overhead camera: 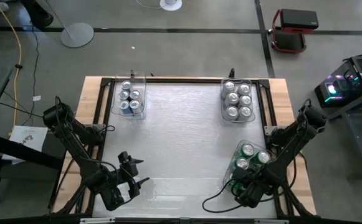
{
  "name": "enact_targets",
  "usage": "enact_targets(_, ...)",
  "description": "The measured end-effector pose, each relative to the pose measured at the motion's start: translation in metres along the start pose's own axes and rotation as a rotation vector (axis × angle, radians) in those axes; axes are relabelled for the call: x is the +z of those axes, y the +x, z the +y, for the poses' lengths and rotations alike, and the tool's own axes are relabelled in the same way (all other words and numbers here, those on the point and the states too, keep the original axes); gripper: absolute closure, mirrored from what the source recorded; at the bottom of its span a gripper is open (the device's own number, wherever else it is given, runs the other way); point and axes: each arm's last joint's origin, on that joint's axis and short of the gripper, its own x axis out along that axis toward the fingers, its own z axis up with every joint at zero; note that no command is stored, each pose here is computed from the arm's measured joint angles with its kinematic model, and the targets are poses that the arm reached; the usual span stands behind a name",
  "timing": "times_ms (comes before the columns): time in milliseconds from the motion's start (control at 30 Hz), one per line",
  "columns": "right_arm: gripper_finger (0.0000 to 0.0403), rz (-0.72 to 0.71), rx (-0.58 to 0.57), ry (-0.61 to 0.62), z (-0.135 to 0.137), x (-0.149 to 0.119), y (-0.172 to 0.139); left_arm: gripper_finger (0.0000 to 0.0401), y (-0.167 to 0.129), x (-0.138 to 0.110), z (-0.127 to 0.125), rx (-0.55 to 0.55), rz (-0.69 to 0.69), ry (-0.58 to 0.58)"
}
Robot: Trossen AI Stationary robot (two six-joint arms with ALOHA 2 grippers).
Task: Sort soda cans
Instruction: Put the green soda can into the bottom transparent bin
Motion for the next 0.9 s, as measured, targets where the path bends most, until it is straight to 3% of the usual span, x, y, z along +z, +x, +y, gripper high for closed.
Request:
enact_targets(400,0.0139,0.022,-0.052,-0.020,-0.001,0.005,-0.004,0.0048,0.000,0.000,0.000,0.000,0.000,0.000)
enact_targets(700,0.0139,-0.112,-0.074,-0.120,0.014,0.014,-0.034,0.0048,0.000,0.000,0.000,0.001,-0.001,0.000)
enact_targets(900,0.0139,-0.079,-0.150,-0.179,0.021,0.013,-0.018,0.0048,0.000,0.000,0.000,0.002,-0.002,0.000)
